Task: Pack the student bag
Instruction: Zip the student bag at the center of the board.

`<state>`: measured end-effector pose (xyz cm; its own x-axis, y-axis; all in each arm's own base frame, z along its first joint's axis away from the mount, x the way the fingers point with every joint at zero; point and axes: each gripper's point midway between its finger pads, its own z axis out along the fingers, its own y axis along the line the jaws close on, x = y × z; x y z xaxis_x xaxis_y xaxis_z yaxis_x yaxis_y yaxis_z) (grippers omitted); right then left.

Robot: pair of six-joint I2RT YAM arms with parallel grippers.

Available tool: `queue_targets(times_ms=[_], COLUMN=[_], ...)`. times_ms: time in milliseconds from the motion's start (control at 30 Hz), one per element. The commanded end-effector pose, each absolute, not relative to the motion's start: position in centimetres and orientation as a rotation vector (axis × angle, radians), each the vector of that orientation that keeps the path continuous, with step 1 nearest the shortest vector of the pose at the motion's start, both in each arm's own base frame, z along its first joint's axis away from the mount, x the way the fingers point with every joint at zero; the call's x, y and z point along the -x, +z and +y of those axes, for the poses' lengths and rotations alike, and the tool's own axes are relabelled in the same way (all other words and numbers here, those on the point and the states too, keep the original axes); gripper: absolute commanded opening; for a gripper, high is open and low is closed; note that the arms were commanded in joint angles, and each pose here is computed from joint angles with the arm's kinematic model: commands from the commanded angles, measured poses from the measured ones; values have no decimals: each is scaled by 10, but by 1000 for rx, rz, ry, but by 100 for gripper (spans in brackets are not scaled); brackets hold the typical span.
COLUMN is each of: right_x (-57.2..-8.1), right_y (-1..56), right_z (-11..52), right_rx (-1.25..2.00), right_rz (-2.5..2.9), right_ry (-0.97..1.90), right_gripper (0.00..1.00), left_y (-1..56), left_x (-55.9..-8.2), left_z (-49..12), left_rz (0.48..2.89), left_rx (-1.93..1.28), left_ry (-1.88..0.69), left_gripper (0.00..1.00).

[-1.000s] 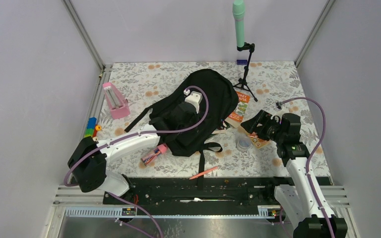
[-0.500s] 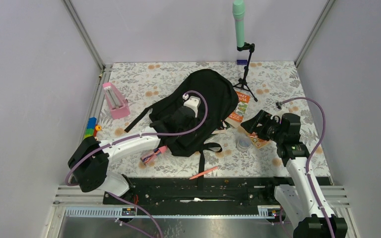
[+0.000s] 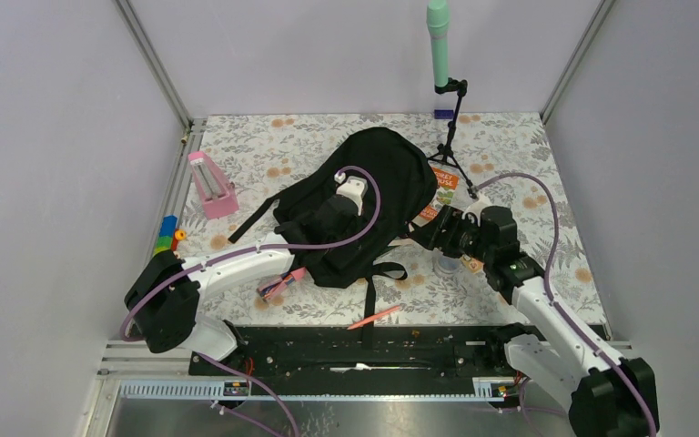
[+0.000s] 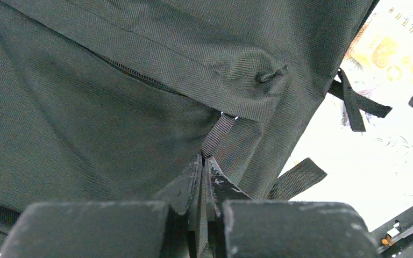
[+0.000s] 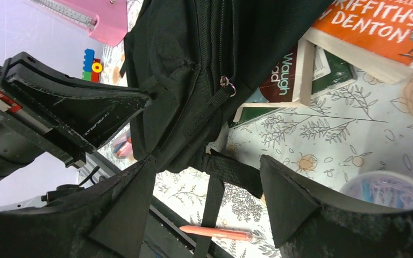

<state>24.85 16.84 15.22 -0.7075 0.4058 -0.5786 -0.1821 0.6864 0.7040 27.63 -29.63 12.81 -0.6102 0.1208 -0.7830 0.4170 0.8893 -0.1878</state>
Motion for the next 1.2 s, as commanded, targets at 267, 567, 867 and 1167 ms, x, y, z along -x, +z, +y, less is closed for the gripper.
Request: queue_targets(times_ms=[267,567,867,1167], right_x=[-268,-278,-282,-281], right_y=[150,131,124,117], right_z=[198,198,196,192], right_rx=[-203,-219,-246,-254], right_rz=[2113,2189,2193,2195], right_ry=[1034,974,954,930], right_gripper=[69,44,12,0], left_y=[137,138,138,139], left_x=[-284,-284,-284,-296], left_z=[-301,-302,-298,-282], left_rz=[2170,2171,2170,2176], left_rx=[-334,-352,-362,-299], left_ry=[-467,-464,-437,-344], left_gripper=[0,0,0,0])
